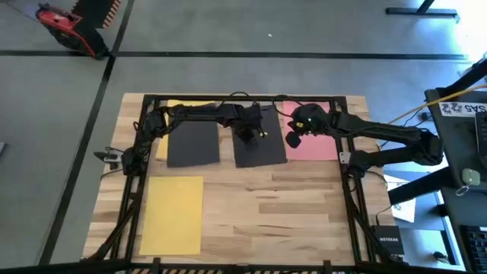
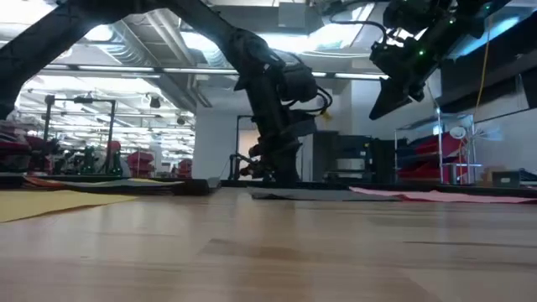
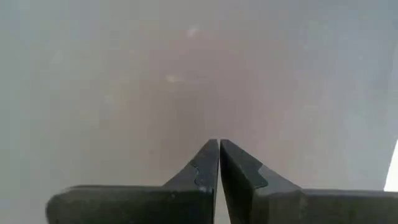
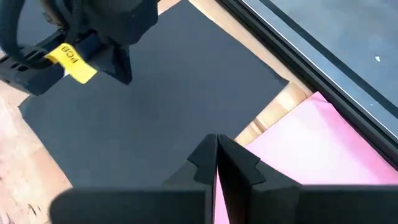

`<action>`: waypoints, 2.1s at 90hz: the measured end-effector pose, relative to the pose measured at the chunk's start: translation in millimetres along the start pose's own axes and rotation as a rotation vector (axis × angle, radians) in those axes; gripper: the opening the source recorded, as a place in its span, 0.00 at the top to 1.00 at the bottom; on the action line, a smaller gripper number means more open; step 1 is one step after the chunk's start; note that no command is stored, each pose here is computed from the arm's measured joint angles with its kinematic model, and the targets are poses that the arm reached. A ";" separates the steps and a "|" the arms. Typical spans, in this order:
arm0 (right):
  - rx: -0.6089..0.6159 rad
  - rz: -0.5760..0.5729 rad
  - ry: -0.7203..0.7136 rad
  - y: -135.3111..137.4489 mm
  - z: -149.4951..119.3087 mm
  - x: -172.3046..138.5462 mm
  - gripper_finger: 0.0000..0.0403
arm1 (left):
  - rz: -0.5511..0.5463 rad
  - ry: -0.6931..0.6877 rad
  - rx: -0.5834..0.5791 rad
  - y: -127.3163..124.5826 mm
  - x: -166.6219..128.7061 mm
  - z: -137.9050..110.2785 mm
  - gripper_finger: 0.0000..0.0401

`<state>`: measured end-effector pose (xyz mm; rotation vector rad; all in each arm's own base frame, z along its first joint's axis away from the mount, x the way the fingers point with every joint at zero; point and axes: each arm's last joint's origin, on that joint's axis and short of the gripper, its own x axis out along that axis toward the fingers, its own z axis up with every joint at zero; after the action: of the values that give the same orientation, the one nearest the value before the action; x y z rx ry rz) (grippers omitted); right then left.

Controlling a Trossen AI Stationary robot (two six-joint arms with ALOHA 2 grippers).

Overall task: Organize paper
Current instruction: Move the black paper to the top center of the table

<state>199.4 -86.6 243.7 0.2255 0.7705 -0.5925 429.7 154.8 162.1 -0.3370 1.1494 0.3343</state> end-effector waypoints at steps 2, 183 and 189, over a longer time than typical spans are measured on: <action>0.000 0.000 0.000 -0.1 0.0 0.0 1.00 | 0.001 0.003 0.001 0.3 0.0 -0.2 1.00; -0.001 0.000 0.000 0.0 0.0 0.0 1.00 | 0.165 0.182 0.397 15.6 6.2 -21.5 1.00; -0.001 0.000 0.000 0.0 0.0 0.0 1.00 | 0.165 0.182 0.393 15.4 6.2 -21.5 1.00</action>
<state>199.4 -86.6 243.7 0.2250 0.7706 -0.5924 407.8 160.0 147.0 0.0755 1.3945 0.2177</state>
